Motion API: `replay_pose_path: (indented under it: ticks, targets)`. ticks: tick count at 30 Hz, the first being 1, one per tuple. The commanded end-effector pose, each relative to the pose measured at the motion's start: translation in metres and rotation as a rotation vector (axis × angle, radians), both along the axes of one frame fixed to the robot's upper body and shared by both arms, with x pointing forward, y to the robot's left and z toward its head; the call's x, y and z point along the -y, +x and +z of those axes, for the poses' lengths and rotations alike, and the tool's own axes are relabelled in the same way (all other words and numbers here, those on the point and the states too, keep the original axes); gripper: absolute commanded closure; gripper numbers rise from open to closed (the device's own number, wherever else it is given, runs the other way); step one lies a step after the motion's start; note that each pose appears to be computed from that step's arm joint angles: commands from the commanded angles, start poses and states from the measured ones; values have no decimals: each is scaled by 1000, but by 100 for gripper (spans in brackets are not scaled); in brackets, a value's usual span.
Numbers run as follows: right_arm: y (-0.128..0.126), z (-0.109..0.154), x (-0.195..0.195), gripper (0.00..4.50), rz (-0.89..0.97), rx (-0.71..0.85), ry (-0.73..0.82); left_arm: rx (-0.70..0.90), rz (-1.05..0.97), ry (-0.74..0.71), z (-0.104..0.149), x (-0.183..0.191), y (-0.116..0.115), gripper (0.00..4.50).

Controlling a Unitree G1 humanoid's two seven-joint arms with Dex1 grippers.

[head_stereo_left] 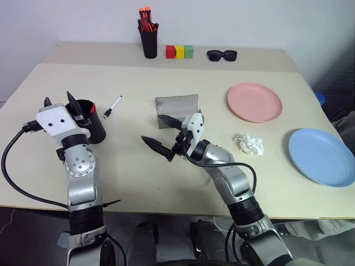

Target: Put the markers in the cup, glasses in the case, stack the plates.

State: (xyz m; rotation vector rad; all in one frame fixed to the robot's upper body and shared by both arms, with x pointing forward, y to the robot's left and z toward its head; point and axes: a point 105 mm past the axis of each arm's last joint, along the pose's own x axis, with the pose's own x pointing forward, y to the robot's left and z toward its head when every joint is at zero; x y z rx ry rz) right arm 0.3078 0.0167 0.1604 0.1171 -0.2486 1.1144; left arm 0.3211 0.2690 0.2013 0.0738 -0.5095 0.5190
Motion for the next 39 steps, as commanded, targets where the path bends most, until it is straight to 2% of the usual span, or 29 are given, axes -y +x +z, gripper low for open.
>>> replay_pose_path:
  ticks: [1,6,10,11,14,16,17,20,25,32,39]
  targets:
    - [-1,14,-1,0,14,32,42,105,-39,8,28,7,-3,190]
    - [0,14,0,0,14,25,43,141,-276,56,67,53,13,190]
    - [0,14,0,0,19,20,44,-20,-439,109,70,90,39,190]
    - [0,14,-1,0,20,19,44,-96,-453,99,64,95,50,190]
    - [1,14,-2,0,21,18,45,-289,-428,69,44,99,74,109]
    - [1,15,-3,0,20,20,49,-401,-347,7,30,87,90,18]
    - [2,16,-4,0,17,23,52,-455,-285,-16,23,79,97,8]
    - [3,17,-5,0,1,29,64,-617,-182,-79,2,66,114,8]
    - [6,19,-5,0,-30,43,75,-716,-149,-230,-17,61,129,8]
    - [7,20,-2,0,-39,53,73,-803,-4,-321,-41,43,129,8]
    - [7,20,-1,0,-39,55,71,-814,11,-380,-51,36,128,8]
